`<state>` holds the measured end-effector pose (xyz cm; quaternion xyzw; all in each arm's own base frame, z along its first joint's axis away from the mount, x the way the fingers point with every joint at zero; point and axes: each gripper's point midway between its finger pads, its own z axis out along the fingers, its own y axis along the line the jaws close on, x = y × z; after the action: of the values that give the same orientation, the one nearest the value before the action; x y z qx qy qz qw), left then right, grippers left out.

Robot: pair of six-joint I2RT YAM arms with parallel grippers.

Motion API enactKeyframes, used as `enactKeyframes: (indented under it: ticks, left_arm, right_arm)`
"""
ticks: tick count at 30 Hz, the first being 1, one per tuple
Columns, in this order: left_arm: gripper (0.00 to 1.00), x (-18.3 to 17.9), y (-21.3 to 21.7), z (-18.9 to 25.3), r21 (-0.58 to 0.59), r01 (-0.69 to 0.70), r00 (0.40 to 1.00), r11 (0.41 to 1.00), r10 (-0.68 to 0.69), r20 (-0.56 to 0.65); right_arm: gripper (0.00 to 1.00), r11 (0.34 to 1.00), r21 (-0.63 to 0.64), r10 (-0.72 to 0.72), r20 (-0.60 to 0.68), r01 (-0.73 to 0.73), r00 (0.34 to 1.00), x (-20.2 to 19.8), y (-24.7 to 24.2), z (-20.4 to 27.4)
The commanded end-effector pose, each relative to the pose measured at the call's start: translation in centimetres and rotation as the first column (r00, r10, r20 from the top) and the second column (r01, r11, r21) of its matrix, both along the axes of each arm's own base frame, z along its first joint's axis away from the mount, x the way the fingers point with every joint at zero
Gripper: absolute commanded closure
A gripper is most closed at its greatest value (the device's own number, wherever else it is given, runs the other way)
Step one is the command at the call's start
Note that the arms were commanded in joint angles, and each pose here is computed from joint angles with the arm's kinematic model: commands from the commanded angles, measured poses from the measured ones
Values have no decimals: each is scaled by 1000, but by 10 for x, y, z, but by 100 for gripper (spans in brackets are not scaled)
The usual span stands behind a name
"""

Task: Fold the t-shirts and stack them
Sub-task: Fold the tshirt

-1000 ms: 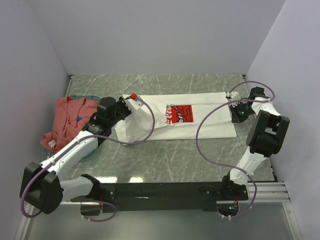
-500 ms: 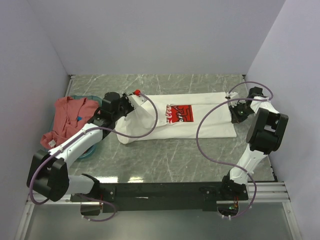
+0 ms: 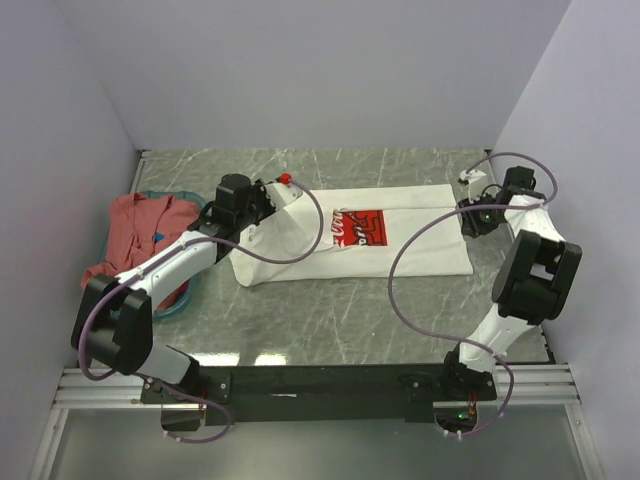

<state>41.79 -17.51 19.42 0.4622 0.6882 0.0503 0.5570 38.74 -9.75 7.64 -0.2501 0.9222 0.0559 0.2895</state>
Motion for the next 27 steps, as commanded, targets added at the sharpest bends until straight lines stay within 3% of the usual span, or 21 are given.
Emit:
enactKeyframes:
  ticks: [1,4,12,27]
  left_arm:
    - [100,15,-9,20,3,35,998,999,-35,58]
    - [100,24,-11,4,32,41,999,999,-42,33]
    - [100,43,-21,-11,56,63,997,996,-66,41]
    - [100,68,-39,-21,95,124,991,988,-128,40]
  right_arm:
    - [59,995,95,22,120,-34,992,1,26,39]
    - [58,986,155,46,140,-68,989,-12,44,46]
    - [58,976,172,100,181,-132,978,-50,71,51]
    - [57,957,245,110,196,-157,974,-70,92,43]
